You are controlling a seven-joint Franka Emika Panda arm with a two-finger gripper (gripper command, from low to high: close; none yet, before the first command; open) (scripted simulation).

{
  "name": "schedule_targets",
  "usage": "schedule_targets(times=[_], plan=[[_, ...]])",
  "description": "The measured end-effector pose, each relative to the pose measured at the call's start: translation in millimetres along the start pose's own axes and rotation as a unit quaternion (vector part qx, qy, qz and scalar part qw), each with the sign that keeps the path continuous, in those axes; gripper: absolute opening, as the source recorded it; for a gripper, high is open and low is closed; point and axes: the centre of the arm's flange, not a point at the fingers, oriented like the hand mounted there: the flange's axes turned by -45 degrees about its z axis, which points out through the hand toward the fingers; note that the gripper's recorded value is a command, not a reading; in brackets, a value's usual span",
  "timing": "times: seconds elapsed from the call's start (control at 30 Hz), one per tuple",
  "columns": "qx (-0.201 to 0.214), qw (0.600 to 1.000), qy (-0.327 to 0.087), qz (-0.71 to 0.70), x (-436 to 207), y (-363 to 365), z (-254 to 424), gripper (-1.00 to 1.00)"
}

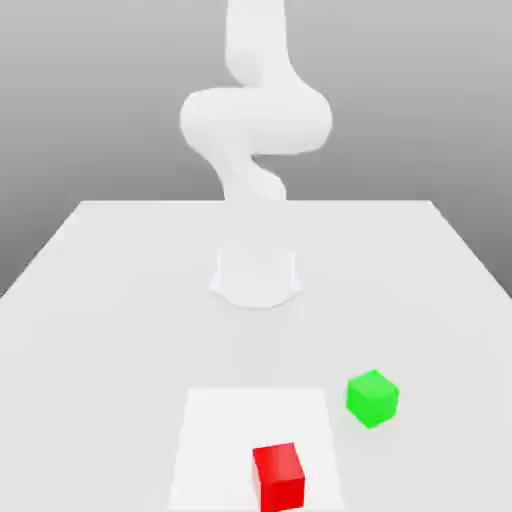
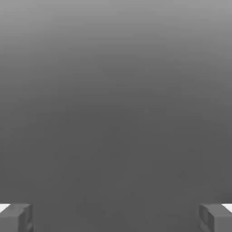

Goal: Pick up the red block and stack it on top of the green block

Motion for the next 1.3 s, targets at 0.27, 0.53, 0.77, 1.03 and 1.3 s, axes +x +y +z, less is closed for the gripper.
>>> schedule_targets(times=[0.27,0.53,0.77,1.03,1.3], plan=[[0.012,0.993,-0.117,-0.028,-29.6,-6.4,158.7,0.00],[0.022,0.971,-0.230,-0.057,-105.1,-14.6,294.9,0.00],[0.030,0.941,-0.326,-0.083,-201.8,-20.2,388.1,0.00],[0.032,0.930,-0.354,-0.091,-275.0,-20.4,456.1,-1.00],[0.032,0.930,-0.354,-0.091,-262.6,-20.7,443.0,-1.00]])
